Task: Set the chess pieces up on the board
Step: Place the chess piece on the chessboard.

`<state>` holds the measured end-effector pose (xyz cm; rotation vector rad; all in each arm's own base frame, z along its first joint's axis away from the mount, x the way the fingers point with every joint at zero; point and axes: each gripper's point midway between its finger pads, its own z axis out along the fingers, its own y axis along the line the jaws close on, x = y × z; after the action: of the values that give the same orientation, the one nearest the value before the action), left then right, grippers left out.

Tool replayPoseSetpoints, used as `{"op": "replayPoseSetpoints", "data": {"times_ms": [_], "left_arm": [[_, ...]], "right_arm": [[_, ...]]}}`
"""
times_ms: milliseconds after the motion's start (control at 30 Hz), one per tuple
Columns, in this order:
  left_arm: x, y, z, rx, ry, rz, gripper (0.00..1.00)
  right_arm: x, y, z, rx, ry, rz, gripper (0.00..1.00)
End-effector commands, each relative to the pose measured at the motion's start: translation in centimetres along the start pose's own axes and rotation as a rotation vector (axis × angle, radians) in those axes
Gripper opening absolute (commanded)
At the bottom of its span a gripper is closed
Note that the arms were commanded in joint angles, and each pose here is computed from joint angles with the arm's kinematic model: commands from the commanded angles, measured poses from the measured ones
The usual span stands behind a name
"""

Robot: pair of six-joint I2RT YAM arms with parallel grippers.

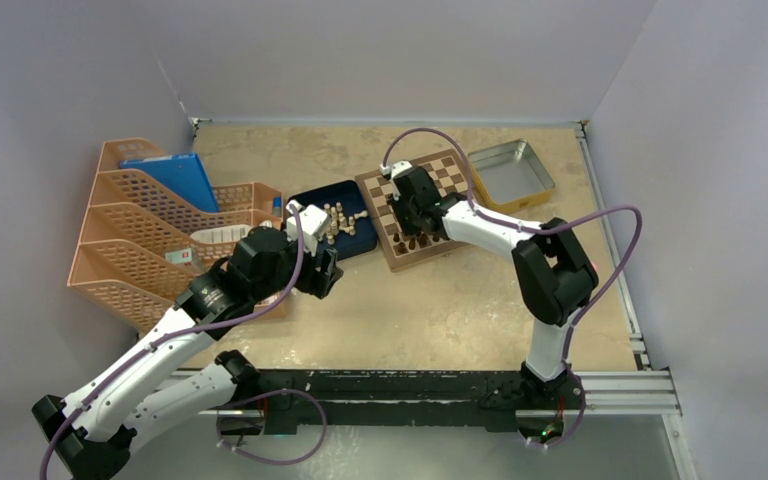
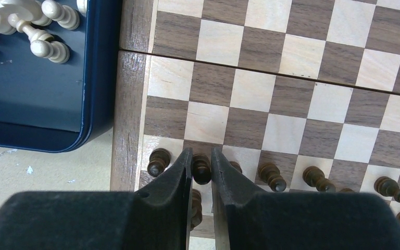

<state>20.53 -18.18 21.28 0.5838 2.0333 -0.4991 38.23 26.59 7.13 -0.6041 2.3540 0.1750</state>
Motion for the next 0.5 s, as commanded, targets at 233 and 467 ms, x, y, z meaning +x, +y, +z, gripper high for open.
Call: {"op": "replayPoseSetpoints", "data": {"times_ms": [233, 467], "left_arm": [[-1.38, -0.15, -0.47, 0.008, -0.048, 0.0, 0.66], [-1.36, -0.11, -0.4, 0.006, -0.047, 0.0, 0.66]], "right_arm": [[0.45, 0.29, 1.14, 0.006, 0.018, 0.008, 0.21], [0.25, 0.43, 1.14, 0.004, 0.025, -0.003, 0.25]]}}
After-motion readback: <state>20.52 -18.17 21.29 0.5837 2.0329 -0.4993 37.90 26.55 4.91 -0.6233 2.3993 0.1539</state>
